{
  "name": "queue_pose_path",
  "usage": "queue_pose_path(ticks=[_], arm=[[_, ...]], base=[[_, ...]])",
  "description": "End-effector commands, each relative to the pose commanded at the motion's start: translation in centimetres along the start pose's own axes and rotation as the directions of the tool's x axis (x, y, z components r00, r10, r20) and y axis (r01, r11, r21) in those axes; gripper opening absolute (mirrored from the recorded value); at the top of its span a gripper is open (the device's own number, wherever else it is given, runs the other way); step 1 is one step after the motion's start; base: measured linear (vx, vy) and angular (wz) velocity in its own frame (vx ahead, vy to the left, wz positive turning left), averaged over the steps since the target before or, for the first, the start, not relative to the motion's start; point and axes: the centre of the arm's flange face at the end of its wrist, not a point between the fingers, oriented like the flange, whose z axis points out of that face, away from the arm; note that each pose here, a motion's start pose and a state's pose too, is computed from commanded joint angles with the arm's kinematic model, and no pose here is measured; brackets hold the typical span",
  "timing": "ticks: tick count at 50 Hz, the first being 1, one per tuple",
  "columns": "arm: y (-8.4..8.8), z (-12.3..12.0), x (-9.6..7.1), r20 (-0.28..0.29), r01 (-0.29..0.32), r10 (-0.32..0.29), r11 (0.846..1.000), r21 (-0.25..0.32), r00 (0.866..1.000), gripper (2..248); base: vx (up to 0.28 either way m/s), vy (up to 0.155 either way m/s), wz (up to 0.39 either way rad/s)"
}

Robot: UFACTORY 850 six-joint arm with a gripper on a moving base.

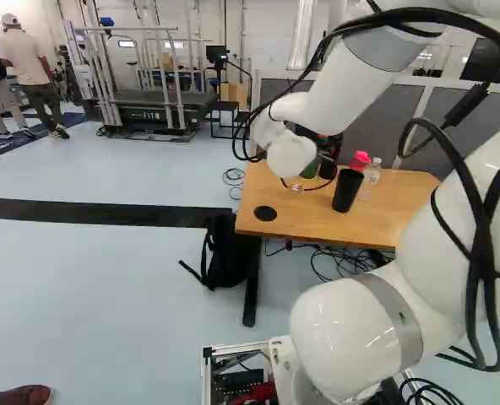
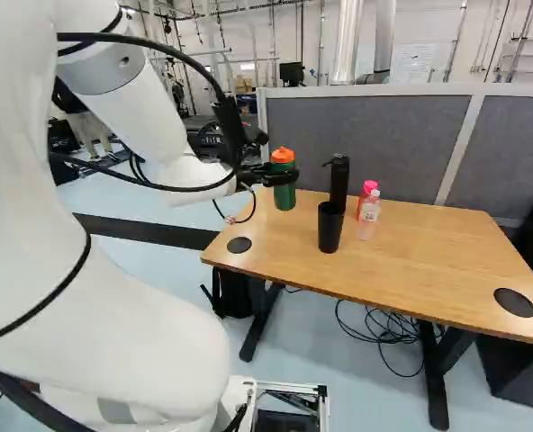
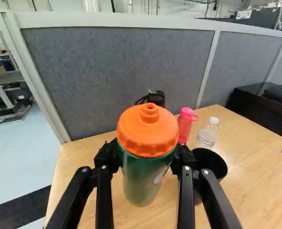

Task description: Pick up the green bottle from the table

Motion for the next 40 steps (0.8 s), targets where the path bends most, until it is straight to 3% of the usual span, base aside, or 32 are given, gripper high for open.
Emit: queue_pose_path(ticks=[40], arm=[[1.2, -0.9, -2.3, -0.015, 0.052, -0.051, 0.989, 0.136, 0.999, 122]], base=[[0.0, 0.0, 0.0]])
